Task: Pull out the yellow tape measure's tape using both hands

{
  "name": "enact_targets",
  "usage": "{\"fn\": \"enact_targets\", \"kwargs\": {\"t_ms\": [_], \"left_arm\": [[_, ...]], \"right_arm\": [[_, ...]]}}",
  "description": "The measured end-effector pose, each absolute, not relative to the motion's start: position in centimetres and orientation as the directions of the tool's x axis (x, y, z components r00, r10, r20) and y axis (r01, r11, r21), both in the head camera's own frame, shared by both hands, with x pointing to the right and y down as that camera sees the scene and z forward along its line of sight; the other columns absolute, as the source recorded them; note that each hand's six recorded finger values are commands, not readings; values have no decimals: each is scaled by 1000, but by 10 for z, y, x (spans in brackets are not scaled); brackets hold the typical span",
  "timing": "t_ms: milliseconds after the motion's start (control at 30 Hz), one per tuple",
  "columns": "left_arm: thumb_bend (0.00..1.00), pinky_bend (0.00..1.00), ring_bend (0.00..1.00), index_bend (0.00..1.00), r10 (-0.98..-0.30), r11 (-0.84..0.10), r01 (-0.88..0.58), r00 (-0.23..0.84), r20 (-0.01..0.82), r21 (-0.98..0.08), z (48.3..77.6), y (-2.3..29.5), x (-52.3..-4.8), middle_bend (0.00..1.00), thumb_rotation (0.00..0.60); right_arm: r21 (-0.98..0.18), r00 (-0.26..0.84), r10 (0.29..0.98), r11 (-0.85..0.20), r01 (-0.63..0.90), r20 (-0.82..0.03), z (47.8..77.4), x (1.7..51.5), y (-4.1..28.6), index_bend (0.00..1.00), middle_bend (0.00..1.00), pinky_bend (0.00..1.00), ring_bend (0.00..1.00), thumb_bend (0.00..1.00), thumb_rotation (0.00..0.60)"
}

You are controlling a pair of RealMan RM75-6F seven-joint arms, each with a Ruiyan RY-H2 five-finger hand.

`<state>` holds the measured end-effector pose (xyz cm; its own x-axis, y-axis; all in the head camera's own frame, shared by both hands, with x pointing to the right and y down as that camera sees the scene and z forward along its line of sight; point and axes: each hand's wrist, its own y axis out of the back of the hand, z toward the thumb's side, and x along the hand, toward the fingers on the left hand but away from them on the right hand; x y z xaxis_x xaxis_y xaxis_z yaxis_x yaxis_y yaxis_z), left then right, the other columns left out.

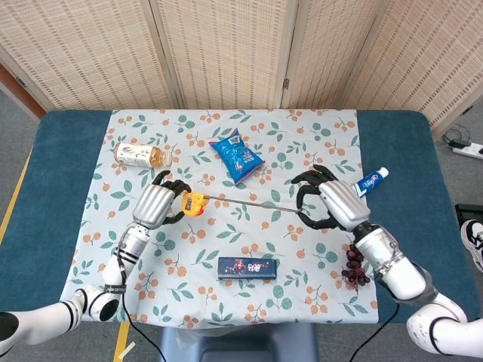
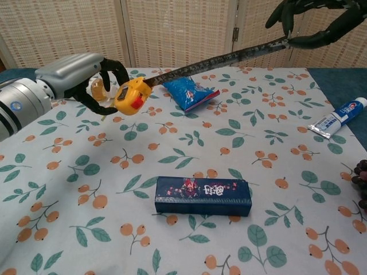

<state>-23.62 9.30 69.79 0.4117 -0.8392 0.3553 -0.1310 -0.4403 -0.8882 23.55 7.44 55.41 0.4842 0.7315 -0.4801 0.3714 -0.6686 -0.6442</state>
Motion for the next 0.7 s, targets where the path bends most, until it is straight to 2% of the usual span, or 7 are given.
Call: {"fn": "enact_targets", "kwargs": {"t_ms": [333,700], "left_arm": [[542,165,460,576,-835,-456,-115,397,380,-882,713,95,-264,543,600],[542,165,460,574,-828,-465,-116,407,384,-878,717,93,-261,542,600]], "right_arm": [[-632,462,756,-648,425,-464,521,281,85,735,270,0,154,407,600],[-627,450,773,-630,458,-448,512,304,91,737,273,0,153,407,600]]}}
